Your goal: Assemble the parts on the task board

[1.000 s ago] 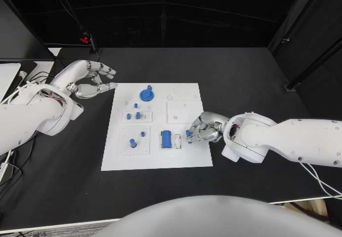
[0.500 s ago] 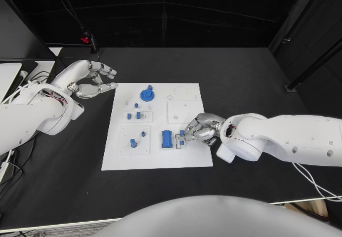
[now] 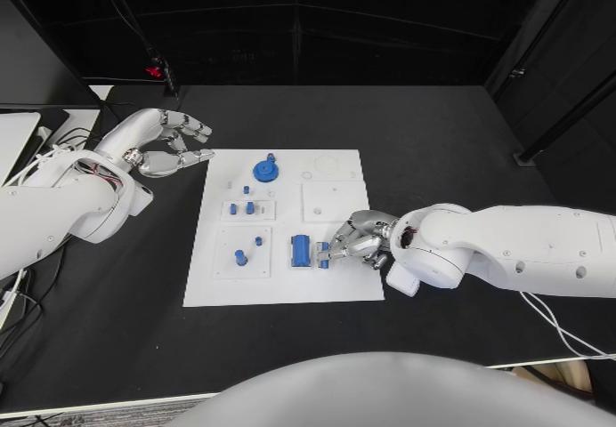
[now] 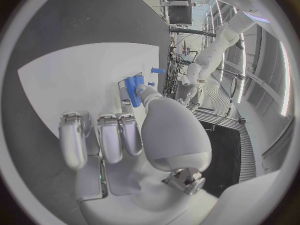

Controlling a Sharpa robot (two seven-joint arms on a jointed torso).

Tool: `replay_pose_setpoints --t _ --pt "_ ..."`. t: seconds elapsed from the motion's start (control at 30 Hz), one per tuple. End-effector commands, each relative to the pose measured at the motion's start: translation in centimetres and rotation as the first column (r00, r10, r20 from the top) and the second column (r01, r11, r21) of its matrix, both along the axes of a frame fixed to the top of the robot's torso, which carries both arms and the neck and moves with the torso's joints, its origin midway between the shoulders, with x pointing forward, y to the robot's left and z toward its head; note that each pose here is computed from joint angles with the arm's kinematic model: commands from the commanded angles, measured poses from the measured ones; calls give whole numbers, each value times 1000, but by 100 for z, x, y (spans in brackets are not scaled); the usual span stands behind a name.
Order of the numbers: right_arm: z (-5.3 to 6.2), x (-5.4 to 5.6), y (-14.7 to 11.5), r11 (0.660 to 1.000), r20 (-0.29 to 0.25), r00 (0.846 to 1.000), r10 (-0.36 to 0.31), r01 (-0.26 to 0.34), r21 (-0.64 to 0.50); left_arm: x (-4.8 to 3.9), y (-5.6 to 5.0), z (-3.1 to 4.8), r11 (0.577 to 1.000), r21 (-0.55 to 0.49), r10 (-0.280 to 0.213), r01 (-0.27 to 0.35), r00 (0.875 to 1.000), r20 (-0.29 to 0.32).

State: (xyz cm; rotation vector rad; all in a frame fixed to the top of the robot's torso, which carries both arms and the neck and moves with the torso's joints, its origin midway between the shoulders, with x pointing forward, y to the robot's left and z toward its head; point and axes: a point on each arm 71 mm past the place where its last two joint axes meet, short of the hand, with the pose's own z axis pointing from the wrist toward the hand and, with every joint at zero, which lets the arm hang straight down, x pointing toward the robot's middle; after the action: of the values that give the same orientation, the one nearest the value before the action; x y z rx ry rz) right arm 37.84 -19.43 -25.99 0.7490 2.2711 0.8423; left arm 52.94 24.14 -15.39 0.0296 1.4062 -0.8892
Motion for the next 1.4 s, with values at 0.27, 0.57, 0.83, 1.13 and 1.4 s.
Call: replay_pose_setpoints --t 0.27,0.57,0.83,1.13,1.4 --pt "-40 -6 18 995 -16 999 30 -31 -90 5 -14 5 1000 -3 -2 2 1000 -10" --pt "-26 21 51 995 26 999 27 -25 -101 6 -18 3 1000 -2 -3 3 1000 -12" --pt "30 23 46 998 86 996 8 -3 -59 6 -10 3 1000 -2 -1 1 1000 -12" --pt "108 -29 -17 999 114 993 -21 18 32 5 0 2 1000 -1 1 -1 1000 -13" --pt "131 -69 -92 997 96 995 -27 20 70 6 10 2 1000 -1 4 -4 1000 -14"
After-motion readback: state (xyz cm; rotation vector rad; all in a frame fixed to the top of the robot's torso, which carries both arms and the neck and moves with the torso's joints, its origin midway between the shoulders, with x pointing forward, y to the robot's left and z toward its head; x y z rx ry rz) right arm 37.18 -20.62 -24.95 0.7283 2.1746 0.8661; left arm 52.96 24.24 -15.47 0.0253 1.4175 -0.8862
